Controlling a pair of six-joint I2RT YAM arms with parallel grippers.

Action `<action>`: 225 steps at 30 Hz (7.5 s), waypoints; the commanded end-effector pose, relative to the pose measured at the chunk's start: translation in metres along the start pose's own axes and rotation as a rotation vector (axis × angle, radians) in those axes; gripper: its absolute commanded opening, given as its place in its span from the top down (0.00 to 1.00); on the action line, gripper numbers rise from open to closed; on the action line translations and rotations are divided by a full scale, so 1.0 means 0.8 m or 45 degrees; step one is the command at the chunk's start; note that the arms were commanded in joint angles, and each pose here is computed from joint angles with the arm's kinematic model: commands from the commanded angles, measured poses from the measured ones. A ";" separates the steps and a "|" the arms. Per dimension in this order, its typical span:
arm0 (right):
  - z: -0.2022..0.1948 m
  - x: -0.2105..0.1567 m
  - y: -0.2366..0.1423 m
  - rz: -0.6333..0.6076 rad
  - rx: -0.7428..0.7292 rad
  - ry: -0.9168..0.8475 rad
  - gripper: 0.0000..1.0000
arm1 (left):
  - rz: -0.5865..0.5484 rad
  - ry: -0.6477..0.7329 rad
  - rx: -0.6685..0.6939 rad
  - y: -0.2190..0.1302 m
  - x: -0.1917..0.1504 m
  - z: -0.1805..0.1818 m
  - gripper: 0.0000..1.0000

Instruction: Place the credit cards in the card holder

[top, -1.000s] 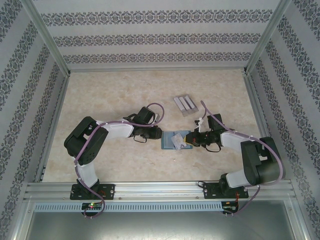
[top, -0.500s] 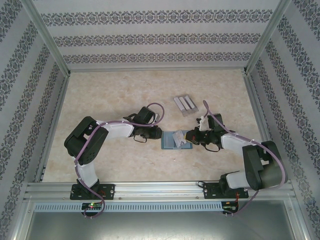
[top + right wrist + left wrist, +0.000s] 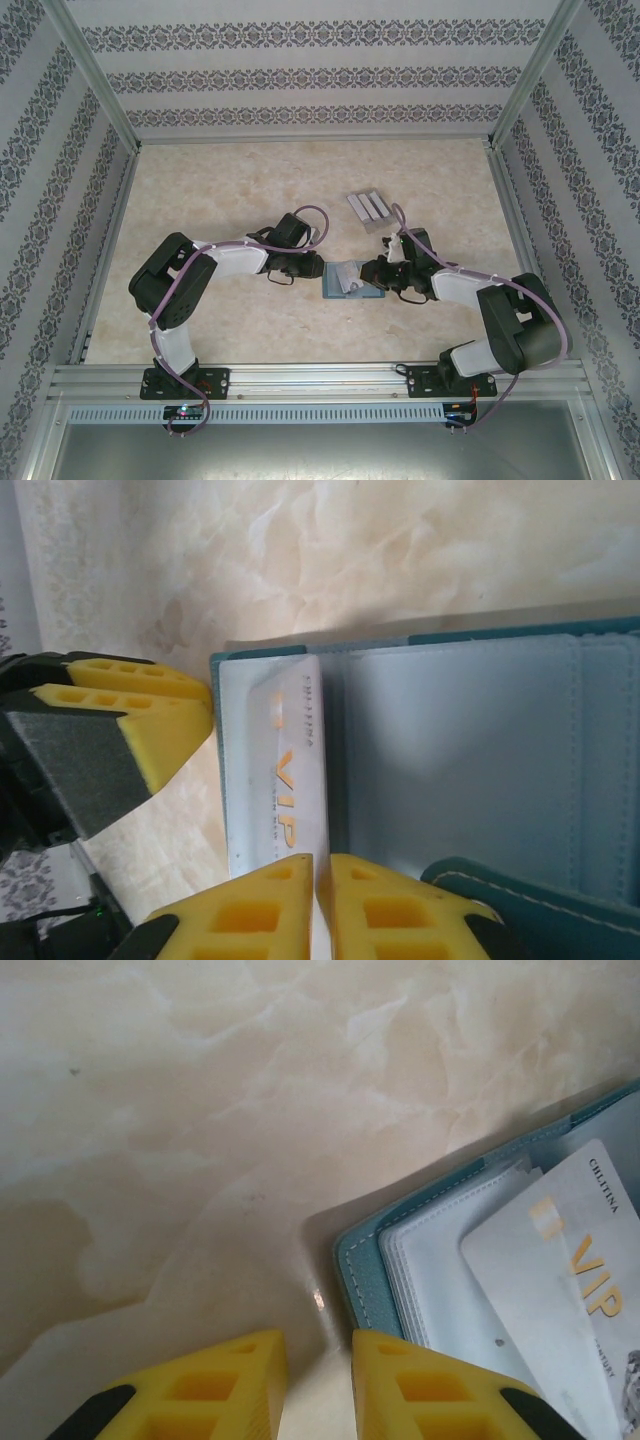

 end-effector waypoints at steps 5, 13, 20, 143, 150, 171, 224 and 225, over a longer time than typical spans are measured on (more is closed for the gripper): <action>-0.018 -0.013 0.009 -0.047 -0.122 0.007 0.97 | 0.052 -0.022 0.052 0.015 -0.013 0.013 0.74; -0.001 -0.022 0.024 -0.056 -0.143 -0.032 0.99 | 0.062 -0.031 0.028 0.018 -0.014 0.010 0.74; -0.008 -0.013 0.021 -0.139 -0.219 -0.031 1.00 | 0.070 -0.035 0.027 0.020 -0.015 0.011 0.74; 0.119 0.031 0.010 -0.373 -0.218 -0.508 0.50 | -0.334 -0.337 0.218 -0.072 0.010 0.106 0.70; 0.122 0.089 -0.031 -0.561 -0.498 -0.734 0.47 | -0.345 -0.323 0.219 -0.075 0.011 0.105 0.65; 0.091 0.218 0.011 -0.362 -0.946 -0.961 0.38 | -0.358 -0.303 0.248 -0.082 0.011 0.107 0.56; 0.119 0.198 -0.020 -0.345 -0.867 -0.949 1.00 | -0.319 -0.309 0.231 -0.074 0.011 0.106 0.55; 0.122 0.198 -0.022 -0.352 -0.845 -0.942 1.00 | -0.315 -0.310 0.224 -0.074 0.011 0.105 0.56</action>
Point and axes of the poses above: each hand's point on the last joint's axis, 136 mm out from that joint toward the fingers, its own y axis out along the fingers, its own z axis along the line the jaws close on, x = y × z, the point moved 1 cm from there along -y, back along the fingers, and after that the axes turned 6 degrees about y, right-handed, at the moved point
